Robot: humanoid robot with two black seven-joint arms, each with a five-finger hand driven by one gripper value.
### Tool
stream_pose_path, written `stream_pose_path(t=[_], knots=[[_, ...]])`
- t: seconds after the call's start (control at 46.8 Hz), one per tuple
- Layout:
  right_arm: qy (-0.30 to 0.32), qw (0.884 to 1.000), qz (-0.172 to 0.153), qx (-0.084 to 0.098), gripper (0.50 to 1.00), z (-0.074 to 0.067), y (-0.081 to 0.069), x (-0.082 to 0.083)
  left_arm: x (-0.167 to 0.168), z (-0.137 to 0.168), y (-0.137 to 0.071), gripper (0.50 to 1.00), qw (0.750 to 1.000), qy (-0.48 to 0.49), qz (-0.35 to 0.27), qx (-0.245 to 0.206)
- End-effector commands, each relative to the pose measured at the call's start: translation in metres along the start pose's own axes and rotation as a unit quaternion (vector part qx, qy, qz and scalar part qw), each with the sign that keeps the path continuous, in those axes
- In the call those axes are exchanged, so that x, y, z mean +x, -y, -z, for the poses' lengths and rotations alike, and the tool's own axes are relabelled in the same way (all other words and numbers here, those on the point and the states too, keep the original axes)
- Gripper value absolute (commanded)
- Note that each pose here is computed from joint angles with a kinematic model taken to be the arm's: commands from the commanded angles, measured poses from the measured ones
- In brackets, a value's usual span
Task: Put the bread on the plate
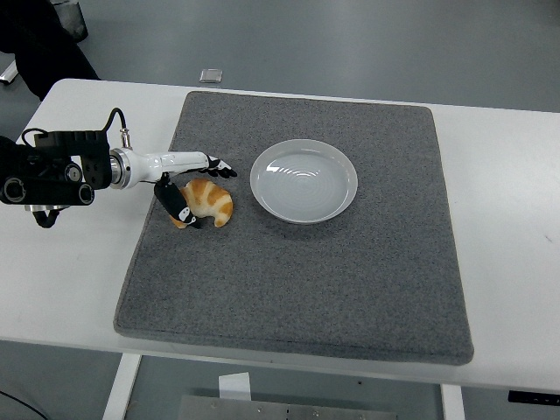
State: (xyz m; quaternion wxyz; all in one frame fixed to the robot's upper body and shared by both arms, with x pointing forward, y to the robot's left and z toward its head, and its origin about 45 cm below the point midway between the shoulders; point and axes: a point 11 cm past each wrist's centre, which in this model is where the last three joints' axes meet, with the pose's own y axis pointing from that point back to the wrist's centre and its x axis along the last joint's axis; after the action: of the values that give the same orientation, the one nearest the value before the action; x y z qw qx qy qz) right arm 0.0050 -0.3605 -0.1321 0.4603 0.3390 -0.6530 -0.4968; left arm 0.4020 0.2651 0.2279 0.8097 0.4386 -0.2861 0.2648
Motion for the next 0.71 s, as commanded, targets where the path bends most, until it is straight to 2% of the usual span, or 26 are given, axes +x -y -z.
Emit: stream_pose_path(t=[0.0,0.321,0.449,0.513,0.577,0.641,0.684], knots=[[0.000,1.000,0.000,0.000,0.952,0.0000,0.0000,0.0000,0.0011,0.0016,0.0006,0.928,1.000,0.002,-0.006,0.002],[0.000,1.000,0.000,0.000,0.952,0.0000,0.0000,0.0000,0.0010,0.0004,0.0037,0.864,1.000,0.008,-0.013,0.001],[0.000,1.000,0.000,0.000,0.954,0.0000,0.0000,0.0000,-0.0004,0.0021,0.0035,0.808,1.000,0.009,-0.012,0.003],[0.000,1.000,0.000,0.000,0.952,0.0000,0.0000,0.0000,0.0004,0.0032,0.0036,0.733,1.000,0.014,-0.014,0.003],[0.000,1.000,0.000,0.000,0.952,0.0000,0.0000,0.0000,0.0018,0.0039,0.0035,0.701,1.000,0.017,-0.016,0.004],[0.000,1.000,0.000,0.000,0.952,0.0000,0.0000,0.0000,0.0019,0.0038,0.0035,0.585,1.000,0.018,-0.017,0.004],[0.000,1.000,0.000,0.000,0.952,0.0000,0.0000,0.0000,0.0011,0.0041,0.0036,0.546,1.000,0.020,-0.016,0.004]])
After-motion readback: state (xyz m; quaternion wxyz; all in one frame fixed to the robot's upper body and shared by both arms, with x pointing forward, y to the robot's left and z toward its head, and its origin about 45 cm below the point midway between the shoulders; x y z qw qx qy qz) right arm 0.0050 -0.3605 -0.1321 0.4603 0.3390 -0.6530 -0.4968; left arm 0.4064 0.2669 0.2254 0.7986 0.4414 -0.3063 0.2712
